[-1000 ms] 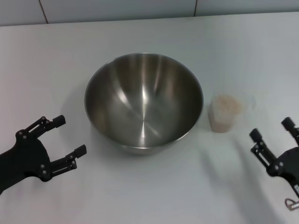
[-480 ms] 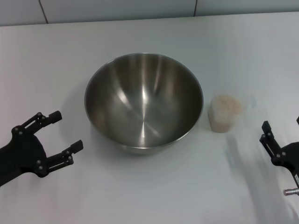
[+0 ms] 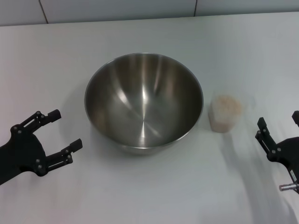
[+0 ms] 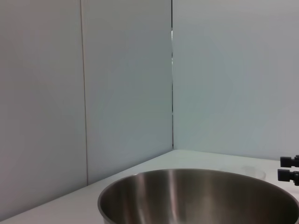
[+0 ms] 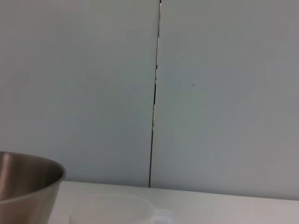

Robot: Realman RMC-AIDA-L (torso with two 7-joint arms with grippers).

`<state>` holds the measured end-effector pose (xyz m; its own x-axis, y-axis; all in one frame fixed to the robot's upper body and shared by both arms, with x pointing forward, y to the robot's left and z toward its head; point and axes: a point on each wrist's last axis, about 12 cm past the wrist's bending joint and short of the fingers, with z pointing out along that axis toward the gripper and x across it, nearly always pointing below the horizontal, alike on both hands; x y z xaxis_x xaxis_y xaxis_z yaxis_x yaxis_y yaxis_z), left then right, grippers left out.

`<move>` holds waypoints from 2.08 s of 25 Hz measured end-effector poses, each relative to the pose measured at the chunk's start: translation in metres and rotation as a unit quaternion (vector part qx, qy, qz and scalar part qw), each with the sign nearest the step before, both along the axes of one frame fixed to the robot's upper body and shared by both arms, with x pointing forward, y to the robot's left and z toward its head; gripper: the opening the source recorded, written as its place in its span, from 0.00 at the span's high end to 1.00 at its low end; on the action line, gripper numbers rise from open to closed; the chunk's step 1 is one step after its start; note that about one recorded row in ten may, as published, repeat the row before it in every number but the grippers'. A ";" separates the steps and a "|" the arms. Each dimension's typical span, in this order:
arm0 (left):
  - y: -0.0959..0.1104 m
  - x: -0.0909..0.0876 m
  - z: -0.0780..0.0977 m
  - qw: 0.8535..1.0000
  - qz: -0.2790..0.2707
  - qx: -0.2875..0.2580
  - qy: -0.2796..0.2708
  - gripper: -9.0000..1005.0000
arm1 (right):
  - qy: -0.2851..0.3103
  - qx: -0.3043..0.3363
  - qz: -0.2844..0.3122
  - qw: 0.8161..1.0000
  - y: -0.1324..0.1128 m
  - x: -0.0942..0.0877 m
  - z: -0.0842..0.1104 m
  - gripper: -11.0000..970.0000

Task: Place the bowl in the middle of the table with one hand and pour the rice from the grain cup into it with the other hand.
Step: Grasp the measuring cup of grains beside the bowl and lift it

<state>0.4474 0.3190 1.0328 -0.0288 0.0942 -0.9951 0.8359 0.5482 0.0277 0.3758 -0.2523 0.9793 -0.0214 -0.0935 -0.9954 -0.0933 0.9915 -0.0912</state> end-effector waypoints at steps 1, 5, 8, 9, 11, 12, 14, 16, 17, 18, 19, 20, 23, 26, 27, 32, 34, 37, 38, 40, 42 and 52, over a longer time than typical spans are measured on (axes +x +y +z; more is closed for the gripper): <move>0.000 0.000 0.000 1.000 0.000 0.000 0.000 0.13 | -0.001 -0.001 0.000 1.000 0.000 0.002 0.000 0.16; -0.001 0.000 0.000 1.000 0.000 -0.001 0.000 0.13 | 0.001 -0.002 0.005 1.000 0.001 0.011 0.001 0.16; -0.001 0.000 0.000 1.000 0.000 -0.002 0.000 0.13 | 0.010 -0.004 0.007 1.000 0.001 0.021 -0.001 0.16; -0.001 0.000 0.000 1.000 0.000 -0.002 0.000 0.13 | 0.010 -0.004 0.007 1.000 0.001 0.021 -0.001 0.16; -0.001 -0.001 0.000 1.000 0.004 -0.004 -0.001 0.13 | 0.012 -0.007 0.009 1.000 0.001 0.025 -0.001 0.16; 0.000 -0.001 0.000 1.000 0.008 -0.006 -0.002 0.13 | 0.012 -0.008 0.009 1.000 0.000 0.027 -0.001 0.16; 0.001 -0.001 0.000 1.000 0.012 -0.009 -0.002 0.13 | 0.013 -0.009 0.011 1.000 0.000 0.030 -0.001 0.16; 0.001 -0.002 0.000 1.000 0.013 -0.010 -0.002 0.13 | 0.015 -0.006 0.015 1.000 -0.001 0.034 -0.002 0.16; 0.001 -0.002 0.000 1.000 0.014 -0.010 -0.002 0.13 | 0.018 -0.003 0.017 1.000 -0.001 0.036 -0.002 0.16; 0.001 -0.002 0.000 1.000 0.014 -0.010 -0.002 0.13 | 0.022 0.003 0.021 1.000 -0.004 0.041 -0.003 0.16; 0.001 -0.002 0.000 1.000 0.014 -0.011 -0.002 0.13 | 0.022 0.003 0.021 1.000 -0.004 0.041 -0.003 0.16; 0.001 -0.001 0.001 1.000 0.017 -0.013 -0.004 0.13 | 0.025 0.005 0.023 0.999 -0.004 0.042 -0.003 0.16; 0.002 -0.001 0.001 1.000 0.021 -0.016 -0.005 0.13 | 0.028 0.005 0.025 0.999 -0.005 0.046 -0.003 0.16; 0.003 -0.001 0.002 1.000 0.023 -0.018 -0.005 0.13 | 0.026 0.005 0.027 0.999 -0.004 0.050 -0.002 0.16; 0.003 -0.001 0.002 1.000 0.023 -0.019 -0.005 0.13 | 0.025 0.005 0.029 0.999 -0.003 0.052 -0.002 0.16; 0.004 0.001 0.004 0.999 0.026 -0.022 -0.008 0.13 | 0.027 0.002 0.034 0.999 -0.001 0.058 -0.001 0.16; 0.004 0.001 0.004 0.999 0.026 -0.023 -0.008 0.13 | 0.031 0.001 0.036 0.999 -0.001 0.061 -0.002 0.16; 0.004 0.002 0.004 0.999 0.025 -0.023 -0.009 0.13 | 0.032 0.001 0.035 0.999 -0.001 0.062 -0.002 0.16; 0.004 0.002 0.005 0.999 0.026 -0.023 -0.009 0.13 | 0.032 0.001 0.035 0.999 -0.001 0.062 -0.002 0.16; 0.004 0.002 0.005 0.999 0.027 -0.024 -0.009 0.13 | 0.032 0.001 0.035 0.999 -0.001 0.062 -0.002 0.16; 0.003 0.002 0.005 0.999 0.027 -0.026 -0.010 0.13 | 0.032 0.001 0.034 0.999 -0.001 0.063 -0.002 0.16; 0.003 0.001 0.006 0.999 0.026 -0.028 -0.012 0.13 | 0.031 0.001 0.036 0.999 0.000 0.064 -0.001 0.16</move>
